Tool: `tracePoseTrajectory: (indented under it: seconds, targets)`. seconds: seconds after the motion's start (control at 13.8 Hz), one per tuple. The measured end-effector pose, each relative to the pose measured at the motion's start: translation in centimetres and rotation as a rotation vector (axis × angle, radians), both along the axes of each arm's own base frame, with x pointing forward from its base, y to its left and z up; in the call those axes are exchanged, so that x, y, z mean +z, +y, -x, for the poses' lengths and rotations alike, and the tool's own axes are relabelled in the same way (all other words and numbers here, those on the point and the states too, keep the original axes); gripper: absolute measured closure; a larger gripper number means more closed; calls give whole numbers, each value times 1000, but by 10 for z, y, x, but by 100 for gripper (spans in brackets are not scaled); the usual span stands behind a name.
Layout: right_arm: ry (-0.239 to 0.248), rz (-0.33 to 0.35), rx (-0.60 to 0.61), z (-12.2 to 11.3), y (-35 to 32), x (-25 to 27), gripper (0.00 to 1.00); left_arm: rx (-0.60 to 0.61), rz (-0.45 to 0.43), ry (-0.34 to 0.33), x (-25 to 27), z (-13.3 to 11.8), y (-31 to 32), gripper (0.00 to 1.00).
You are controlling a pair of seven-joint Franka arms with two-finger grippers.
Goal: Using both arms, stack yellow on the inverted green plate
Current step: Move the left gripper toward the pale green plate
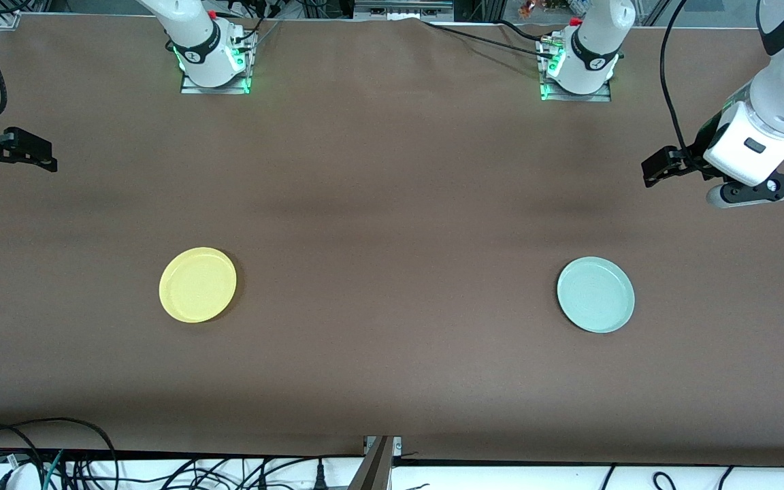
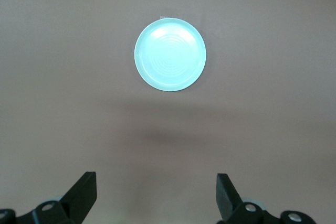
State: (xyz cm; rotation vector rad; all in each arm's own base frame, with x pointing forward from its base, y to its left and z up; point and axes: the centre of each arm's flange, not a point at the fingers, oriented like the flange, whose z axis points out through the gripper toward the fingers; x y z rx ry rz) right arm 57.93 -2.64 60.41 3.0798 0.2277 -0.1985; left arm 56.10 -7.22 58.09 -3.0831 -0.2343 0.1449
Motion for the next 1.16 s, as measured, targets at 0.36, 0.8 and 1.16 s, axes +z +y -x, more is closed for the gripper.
tracePoseTrajectory:
  seconds: [0.36, 0.8, 1.16]
  targets:
    - [0, 0, 0, 0, 0, 0, 0, 12, -2, -2, 1, 2, -11, 0]
    - [0, 0, -1, 0, 0, 0, 0, 29, -2, -5, 2, 0, -3, 0]
    - [0, 0, -1, 0, 0, 0, 0, 29, 1, -12, 5, -3, 9, 0]
